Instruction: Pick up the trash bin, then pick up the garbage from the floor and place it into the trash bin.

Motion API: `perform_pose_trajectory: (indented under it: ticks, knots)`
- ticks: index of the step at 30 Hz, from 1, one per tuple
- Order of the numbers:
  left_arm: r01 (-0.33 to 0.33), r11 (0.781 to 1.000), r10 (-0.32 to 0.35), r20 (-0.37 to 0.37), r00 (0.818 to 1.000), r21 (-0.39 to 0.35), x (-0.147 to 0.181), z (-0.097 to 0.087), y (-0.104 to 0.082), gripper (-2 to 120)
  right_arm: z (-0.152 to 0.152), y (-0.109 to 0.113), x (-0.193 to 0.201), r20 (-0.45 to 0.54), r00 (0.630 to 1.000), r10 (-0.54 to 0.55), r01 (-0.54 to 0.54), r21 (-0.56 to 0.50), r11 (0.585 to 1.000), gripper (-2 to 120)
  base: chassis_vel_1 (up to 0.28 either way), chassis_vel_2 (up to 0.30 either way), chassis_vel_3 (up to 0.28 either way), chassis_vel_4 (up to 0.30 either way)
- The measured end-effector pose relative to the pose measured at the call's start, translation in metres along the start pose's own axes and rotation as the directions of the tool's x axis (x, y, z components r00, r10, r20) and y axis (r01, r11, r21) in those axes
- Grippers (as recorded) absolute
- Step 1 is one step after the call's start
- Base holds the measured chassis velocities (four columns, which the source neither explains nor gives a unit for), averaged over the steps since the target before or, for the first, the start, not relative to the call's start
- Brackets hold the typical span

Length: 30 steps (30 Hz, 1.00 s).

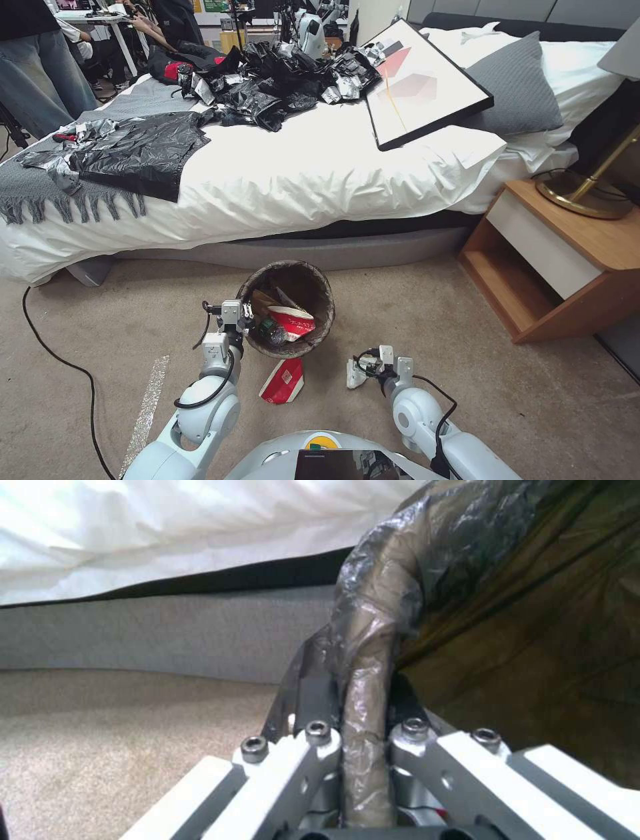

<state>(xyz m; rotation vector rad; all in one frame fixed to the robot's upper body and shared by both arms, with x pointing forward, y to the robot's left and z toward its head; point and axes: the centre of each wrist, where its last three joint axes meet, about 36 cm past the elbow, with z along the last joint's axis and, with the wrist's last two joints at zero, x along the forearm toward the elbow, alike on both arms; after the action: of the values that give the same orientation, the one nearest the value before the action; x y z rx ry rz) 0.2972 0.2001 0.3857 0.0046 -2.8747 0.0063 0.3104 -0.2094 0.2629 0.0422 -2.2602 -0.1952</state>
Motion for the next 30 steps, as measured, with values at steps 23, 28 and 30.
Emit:
perform_pose_trajectory:
  ticks: [23,28,30]
  knots:
    - [-0.005,1.0,0.005,0.002,1.0,0.002,-0.001,0.0,-0.002,2,-0.001,0.029,-0.026,-0.087,0.996,-0.003,-0.001,-0.049,0.999,100,0.0,0.0,0.0,0.0]
    - [-0.006,1.0,0.006,0.002,1.0,0.003,-0.001,-0.001,-0.002,2,-0.004,0.033,-0.035,-0.099,0.995,0.02,-0.025,-0.043,0.999,100,0.0,0.0,0.0,0.0]
    - [-0.006,1.0,0.006,0.002,1.0,0.003,-0.001,-0.001,-0.002,2,-0.005,0.033,-0.036,-0.101,0.995,0.024,-0.029,-0.043,0.999,100,0.0,0.0,0.0,0.0]
